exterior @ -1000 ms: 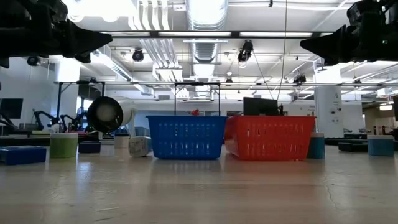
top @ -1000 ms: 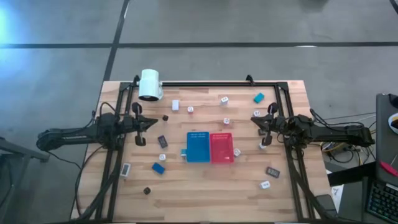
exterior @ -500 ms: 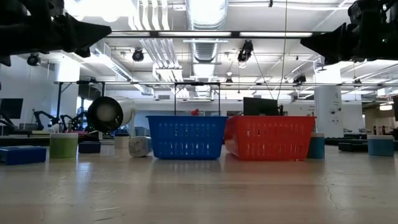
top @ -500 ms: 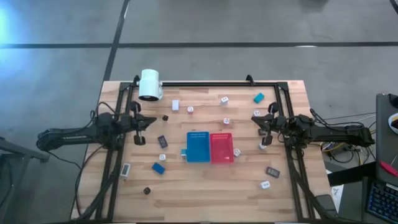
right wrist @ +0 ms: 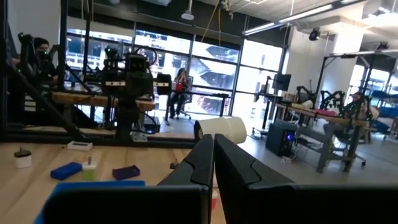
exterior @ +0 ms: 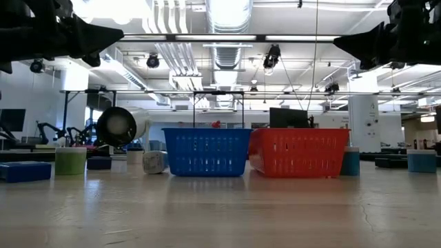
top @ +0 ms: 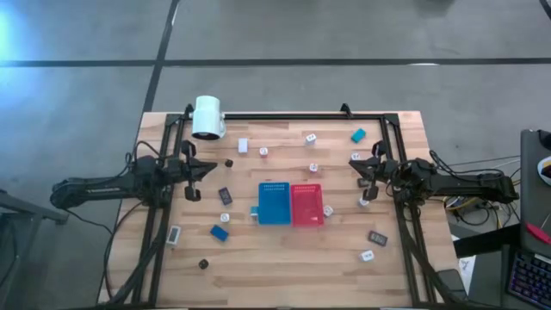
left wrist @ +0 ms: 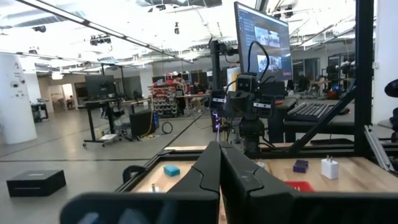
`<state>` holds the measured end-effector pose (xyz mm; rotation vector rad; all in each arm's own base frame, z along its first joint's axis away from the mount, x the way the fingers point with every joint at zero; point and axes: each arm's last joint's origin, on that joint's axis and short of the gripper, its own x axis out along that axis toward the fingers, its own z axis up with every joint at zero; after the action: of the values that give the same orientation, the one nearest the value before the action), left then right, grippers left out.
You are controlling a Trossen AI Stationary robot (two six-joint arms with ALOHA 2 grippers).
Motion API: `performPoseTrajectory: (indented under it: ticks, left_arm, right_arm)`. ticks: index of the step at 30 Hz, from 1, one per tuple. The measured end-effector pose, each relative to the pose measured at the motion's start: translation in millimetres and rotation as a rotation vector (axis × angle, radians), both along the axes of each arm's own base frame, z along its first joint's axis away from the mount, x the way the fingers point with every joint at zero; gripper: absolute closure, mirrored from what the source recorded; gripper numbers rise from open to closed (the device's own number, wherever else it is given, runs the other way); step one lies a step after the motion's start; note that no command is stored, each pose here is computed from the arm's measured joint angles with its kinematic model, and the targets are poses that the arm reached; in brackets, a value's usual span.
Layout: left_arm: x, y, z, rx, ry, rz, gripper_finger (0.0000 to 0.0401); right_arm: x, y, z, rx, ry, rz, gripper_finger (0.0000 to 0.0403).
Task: Sort adapters and digital timers
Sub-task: Put the purple charger adaptor into the red bin
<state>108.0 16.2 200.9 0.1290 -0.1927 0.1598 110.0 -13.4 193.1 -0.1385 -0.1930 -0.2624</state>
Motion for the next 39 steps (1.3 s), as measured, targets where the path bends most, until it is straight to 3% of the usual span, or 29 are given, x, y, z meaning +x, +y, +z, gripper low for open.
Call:
performPoseTrajectory:
  ticks: [12, 20, 25, 34, 39]
  left_arm:
    - [0.2, 0.1, 0.6, -0.003, -0.007, 0.0, 0.0398]
    - [0.3, 2.4, 0.2, -0.014, -0.003, 0.075, 0.0398]
    - [0.2, 2.5, 0.2, -0.038, -0.008, 0.077, 0.0398]
    - [0.6, 2.6, -1.6, -0.057, 0.006, 0.074, 0.0398]
    - [1.4, 2.7, -2.4, -0.058, 0.014, 0.075, 0.0398]
  right_arm:
    - [2.0, 0.2, -3.1, 0.038, 0.024, 0.018, 0.0394]
    - [17.5, -1.0, 7.3, 0.173, 0.126, 0.032, 0.0394]
    - [31.2, -4.0, 28.5, 0.206, 0.27, -0.047, 0.0394]
    - [41.0, -8.0, 78.2, 0.375, 0.749, -0.251, 0.0394]
    - [58.4, -10.6, 101.0, 0.326, 0.975, -0.282, 0.0394]
